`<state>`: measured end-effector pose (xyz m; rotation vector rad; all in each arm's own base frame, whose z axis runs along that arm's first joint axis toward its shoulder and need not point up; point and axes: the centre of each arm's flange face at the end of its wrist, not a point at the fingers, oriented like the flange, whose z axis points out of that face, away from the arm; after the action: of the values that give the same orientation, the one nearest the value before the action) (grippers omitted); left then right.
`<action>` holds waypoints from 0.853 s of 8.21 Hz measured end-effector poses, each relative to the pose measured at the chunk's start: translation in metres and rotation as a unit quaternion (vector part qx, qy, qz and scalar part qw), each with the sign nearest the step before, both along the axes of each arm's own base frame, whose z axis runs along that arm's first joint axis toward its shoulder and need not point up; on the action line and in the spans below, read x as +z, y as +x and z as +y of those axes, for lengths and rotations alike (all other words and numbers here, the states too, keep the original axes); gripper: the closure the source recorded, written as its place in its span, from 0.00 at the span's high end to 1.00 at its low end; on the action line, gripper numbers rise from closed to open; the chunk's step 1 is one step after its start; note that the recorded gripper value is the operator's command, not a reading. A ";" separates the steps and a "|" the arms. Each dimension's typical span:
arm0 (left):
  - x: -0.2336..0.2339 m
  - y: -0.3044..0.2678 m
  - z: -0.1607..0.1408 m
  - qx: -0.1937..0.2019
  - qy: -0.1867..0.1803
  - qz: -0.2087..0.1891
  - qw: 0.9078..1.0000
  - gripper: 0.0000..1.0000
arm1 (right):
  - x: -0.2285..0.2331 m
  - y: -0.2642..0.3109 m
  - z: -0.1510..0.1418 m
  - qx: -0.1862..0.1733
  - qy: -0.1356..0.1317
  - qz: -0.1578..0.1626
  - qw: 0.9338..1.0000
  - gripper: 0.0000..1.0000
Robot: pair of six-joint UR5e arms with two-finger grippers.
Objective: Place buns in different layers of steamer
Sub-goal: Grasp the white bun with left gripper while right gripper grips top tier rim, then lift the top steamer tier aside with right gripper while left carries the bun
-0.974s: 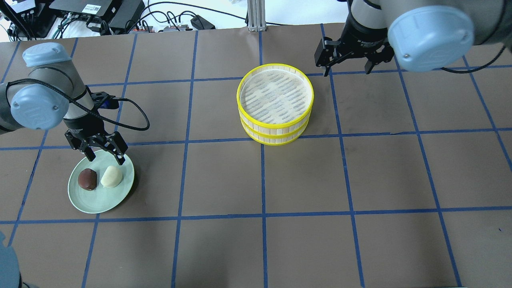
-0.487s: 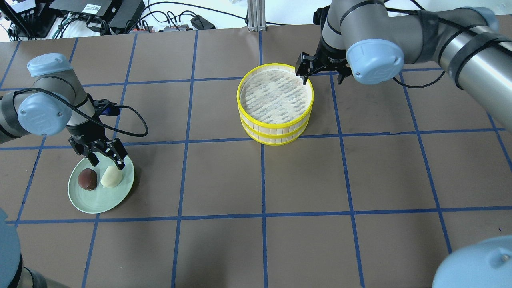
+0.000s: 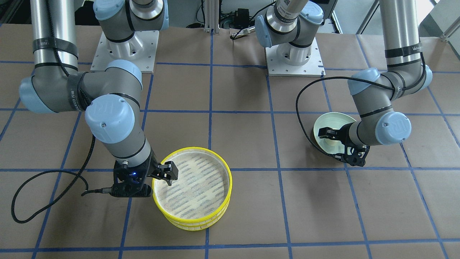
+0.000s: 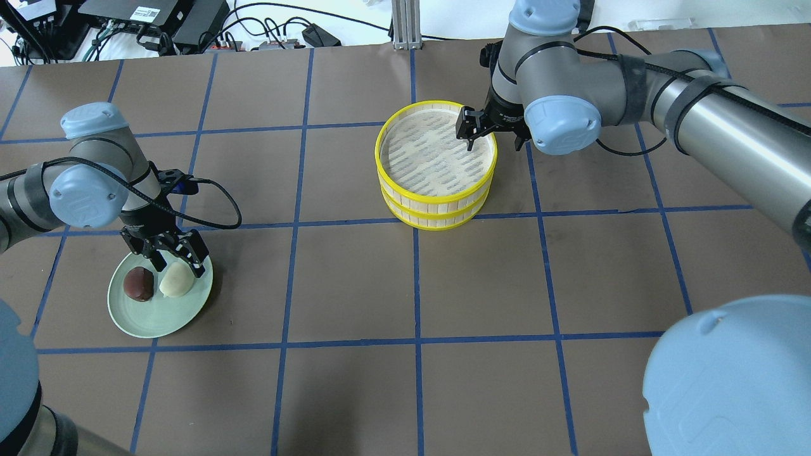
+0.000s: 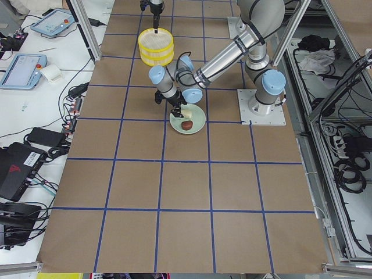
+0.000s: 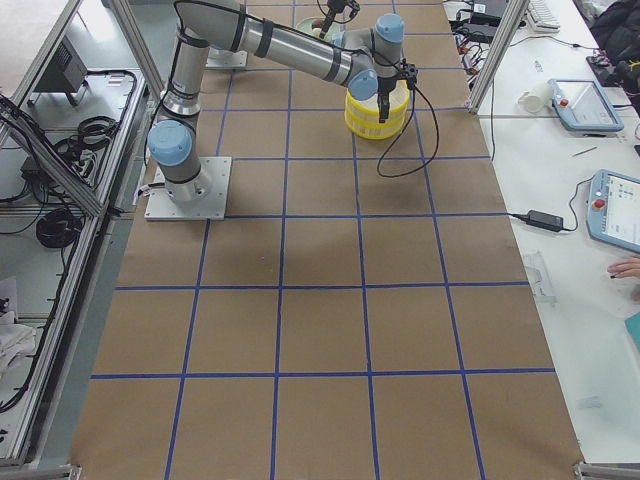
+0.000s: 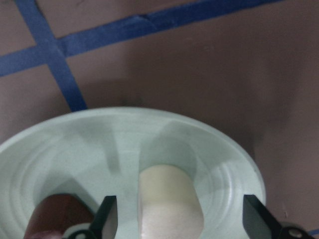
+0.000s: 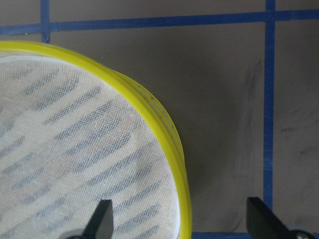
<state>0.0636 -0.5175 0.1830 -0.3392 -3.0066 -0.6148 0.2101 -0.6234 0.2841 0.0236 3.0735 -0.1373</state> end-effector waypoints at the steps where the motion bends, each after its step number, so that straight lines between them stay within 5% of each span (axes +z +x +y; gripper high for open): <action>1: -0.002 0.000 0.000 0.000 0.001 0.000 1.000 0.79 | -0.003 0.000 -0.002 0.000 -0.005 -0.001 1.000 0.35; 3: -0.005 0.002 0.001 0.001 0.002 0.000 1.000 0.78 | -0.003 0.000 -0.002 0.000 -0.009 0.001 1.000 0.17; 4: -0.005 0.006 0.002 0.004 0.003 0.001 1.000 0.65 | -0.003 0.000 -0.001 0.000 -0.006 0.003 1.000 0.13; 7: -0.005 0.020 0.004 -0.001 0.003 0.010 1.000 0.01 | -0.002 -0.001 0.000 0.004 -0.001 0.004 1.000 0.07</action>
<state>0.0832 -0.5132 0.1777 -0.3455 -2.9853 -0.6169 0.2087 -0.6234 0.2818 0.0100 3.0816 -0.1395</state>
